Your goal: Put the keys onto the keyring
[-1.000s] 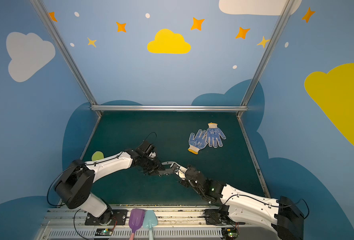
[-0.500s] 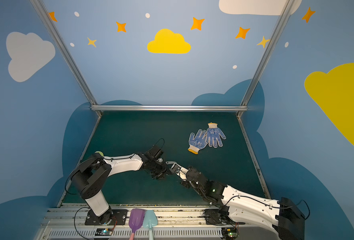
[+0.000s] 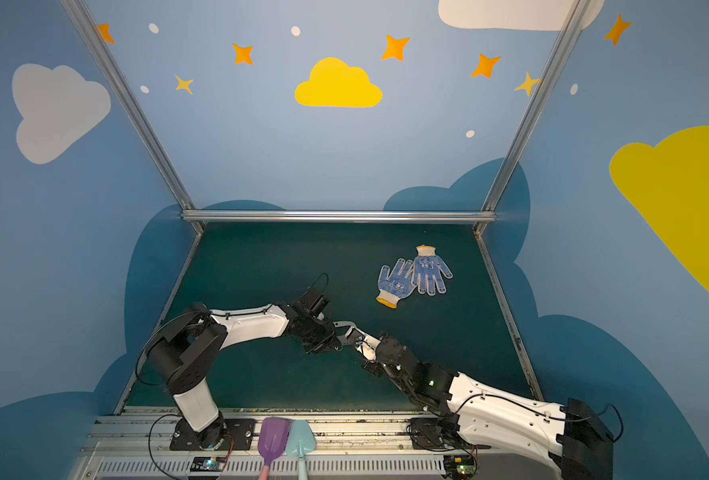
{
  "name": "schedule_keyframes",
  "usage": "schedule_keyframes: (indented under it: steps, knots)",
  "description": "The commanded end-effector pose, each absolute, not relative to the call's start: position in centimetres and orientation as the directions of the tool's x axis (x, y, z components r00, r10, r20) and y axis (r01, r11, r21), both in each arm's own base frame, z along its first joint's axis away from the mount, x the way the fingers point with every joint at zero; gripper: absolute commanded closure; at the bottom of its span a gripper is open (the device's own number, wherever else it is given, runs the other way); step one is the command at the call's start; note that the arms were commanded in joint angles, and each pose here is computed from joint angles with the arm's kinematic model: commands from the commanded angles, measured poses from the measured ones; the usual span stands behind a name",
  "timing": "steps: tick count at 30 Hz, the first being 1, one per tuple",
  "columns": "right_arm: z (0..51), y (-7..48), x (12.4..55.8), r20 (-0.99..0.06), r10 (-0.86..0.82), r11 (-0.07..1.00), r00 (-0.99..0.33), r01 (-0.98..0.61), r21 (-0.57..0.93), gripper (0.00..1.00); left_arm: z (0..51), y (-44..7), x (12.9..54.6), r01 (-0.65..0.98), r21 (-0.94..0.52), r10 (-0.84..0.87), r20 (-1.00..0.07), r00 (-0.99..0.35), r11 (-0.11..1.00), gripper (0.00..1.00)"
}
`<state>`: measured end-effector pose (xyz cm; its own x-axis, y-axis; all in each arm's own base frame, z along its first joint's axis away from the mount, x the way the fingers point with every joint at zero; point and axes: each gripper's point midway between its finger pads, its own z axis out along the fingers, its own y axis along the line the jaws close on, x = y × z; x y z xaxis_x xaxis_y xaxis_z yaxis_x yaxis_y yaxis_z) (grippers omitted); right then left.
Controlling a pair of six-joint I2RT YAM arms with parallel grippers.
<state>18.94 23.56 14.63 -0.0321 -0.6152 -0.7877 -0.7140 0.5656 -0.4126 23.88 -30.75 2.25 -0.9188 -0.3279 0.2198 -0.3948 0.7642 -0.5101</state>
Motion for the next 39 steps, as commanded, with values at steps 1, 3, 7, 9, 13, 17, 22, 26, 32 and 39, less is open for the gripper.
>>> schedule_keyframes:
  steps: [1,3,7,9,13,17,22,26,32,39]
  knots:
    - [15.1,23.5,19.1,-0.803,-0.595,0.587,-0.038,-0.704,-0.401,1.00,1.3,-30.5,24.2,-0.393,-0.485,-0.333,0.209,-0.919,0.781,0.84]
    - [15.1,23.6,19.0,-0.801,-0.597,0.584,-0.043,-0.708,-0.397,1.00,1.4,-30.5,24.2,-0.388,-0.489,-0.328,0.206,-0.922,0.781,0.89]
    - [14.8,23.6,19.0,-0.799,-0.599,0.582,-0.051,-0.713,-0.391,1.00,2.2,-30.8,24.5,-0.365,-0.502,-0.311,0.190,-0.931,0.784,0.96]
    - [14.7,23.7,18.9,-0.799,-0.599,0.580,-0.055,-0.718,-0.385,1.00,2.7,-30.9,24.7,-0.358,-0.507,-0.308,0.183,-0.934,0.784,0.96]
    - [14.0,23.9,18.7,-0.789,-0.611,0.564,-0.061,-0.733,-0.380,1.00,3.7,-31.1,25.0,-0.343,-0.524,-0.299,0.170,-0.939,0.779,0.96]
    - [13.2,24.8,18.3,-0.764,-0.644,0.510,-0.040,-0.767,-0.390,1.00,4.4,-31.4,25.1,-0.325,-0.545,-0.278,0.169,-0.946,0.773,0.96]
    - [12.2,25.7,18.4,-0.727,-0.687,0.460,-0.022,-0.787,-0.411,1.00,5.6,-30.6,25.2,-0.300,-0.560,-0.271,0.137,-0.953,0.773,0.96]
    - [11.8,26.2,18.6,-0.704,-0.710,0.430,-0.001,-0.793,-0.432,1.00,5.9,-29.6,25.4,-0.282,-0.547,-0.263,0.115,-0.958,0.788,0.96]
    - [12.1,26.0,18.8,-0.712,-0.702,0.451,-0.011,-0.781,-0.432,1.00,4.3,-28.9,25.0,-0.273,-0.501,-0.244,0.125,-0.962,0.821,0.96]
    - [12.4,25.6,18.6,-0.713,-0.701,0.455,-0.015,-0.779,-0.431,1.00,2.7,-28.2,24.6,-0.258,-0.425,-0.221,0.136,-0.966,0.868,0.96]
